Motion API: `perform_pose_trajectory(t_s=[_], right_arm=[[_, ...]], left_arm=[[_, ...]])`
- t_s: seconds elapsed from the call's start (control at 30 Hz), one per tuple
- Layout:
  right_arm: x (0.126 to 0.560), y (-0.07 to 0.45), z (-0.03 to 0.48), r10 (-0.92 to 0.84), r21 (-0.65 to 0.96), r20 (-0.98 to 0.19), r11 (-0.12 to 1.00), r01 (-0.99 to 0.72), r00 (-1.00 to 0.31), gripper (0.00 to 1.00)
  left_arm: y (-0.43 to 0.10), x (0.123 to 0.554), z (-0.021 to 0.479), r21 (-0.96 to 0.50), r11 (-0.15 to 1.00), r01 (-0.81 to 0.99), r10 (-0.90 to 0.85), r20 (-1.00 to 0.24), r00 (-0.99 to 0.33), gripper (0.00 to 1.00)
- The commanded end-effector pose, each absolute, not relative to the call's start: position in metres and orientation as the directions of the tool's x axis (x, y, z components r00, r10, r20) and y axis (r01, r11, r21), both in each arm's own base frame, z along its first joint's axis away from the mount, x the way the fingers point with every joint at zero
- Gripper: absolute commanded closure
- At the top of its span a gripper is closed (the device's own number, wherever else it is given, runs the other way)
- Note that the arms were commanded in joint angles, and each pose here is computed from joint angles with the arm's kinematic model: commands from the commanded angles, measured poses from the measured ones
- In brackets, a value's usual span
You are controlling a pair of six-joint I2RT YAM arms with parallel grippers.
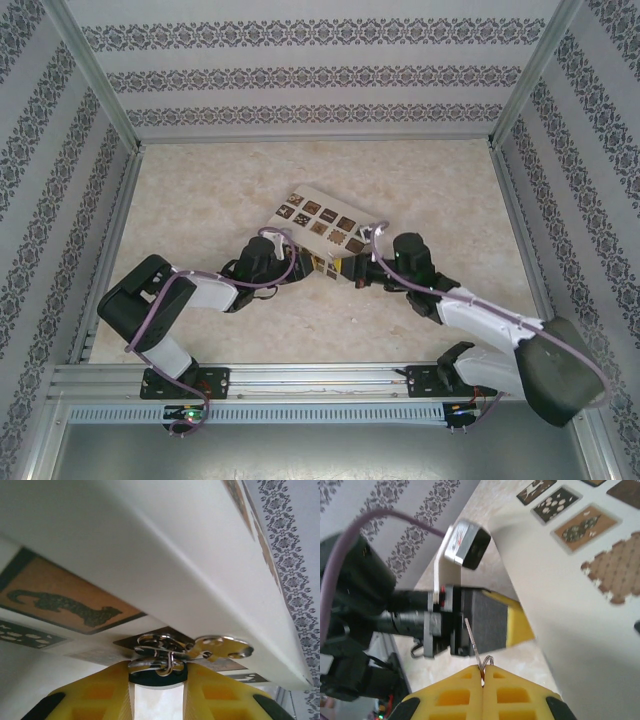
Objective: Unlock a padlock with a key
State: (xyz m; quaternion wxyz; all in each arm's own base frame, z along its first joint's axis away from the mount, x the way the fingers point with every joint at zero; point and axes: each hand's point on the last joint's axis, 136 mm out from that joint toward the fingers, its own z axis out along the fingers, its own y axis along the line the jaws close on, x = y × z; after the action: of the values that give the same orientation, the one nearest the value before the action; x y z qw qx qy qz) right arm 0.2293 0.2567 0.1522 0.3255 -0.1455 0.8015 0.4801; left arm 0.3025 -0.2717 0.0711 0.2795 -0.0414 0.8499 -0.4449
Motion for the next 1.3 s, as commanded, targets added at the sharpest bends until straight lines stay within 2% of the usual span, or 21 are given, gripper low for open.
perform_pose_trajectory(t_s=[0.0,0.33,0.83,1.27], right_arm=[[0.214,0.247,0.127,0.014,0.562,-0.730,0.581,-0.589,-0.683,1.00],[0.195,0.252,0.091,-0.099,0.391,-0.805,0.654,-0.648,-0.585,1.00],[0.218,0.267,0.086,-0.149,0.248,-0.862,0.709,-0.660,-0.484,1.00],[0.238,0.273,0.084,-0.148,0.209,-0.870,0.753,-0.624,-0.470,1.00]], left_arm=[[-0.286,0.304,0.103,-0.834,0.519,0.187,-0.353,-0.409,-0.842,0.75],[-0.292,0.303,0.115,-0.870,0.468,0.157,-0.377,-0.356,-0.855,0.75],[-0.296,0.301,0.117,-0.862,0.481,0.158,-0.350,-0.354,-0.867,0.76],[-0.297,0.300,0.119,-0.865,0.475,0.162,-0.344,-0.353,-0.870,0.76]])
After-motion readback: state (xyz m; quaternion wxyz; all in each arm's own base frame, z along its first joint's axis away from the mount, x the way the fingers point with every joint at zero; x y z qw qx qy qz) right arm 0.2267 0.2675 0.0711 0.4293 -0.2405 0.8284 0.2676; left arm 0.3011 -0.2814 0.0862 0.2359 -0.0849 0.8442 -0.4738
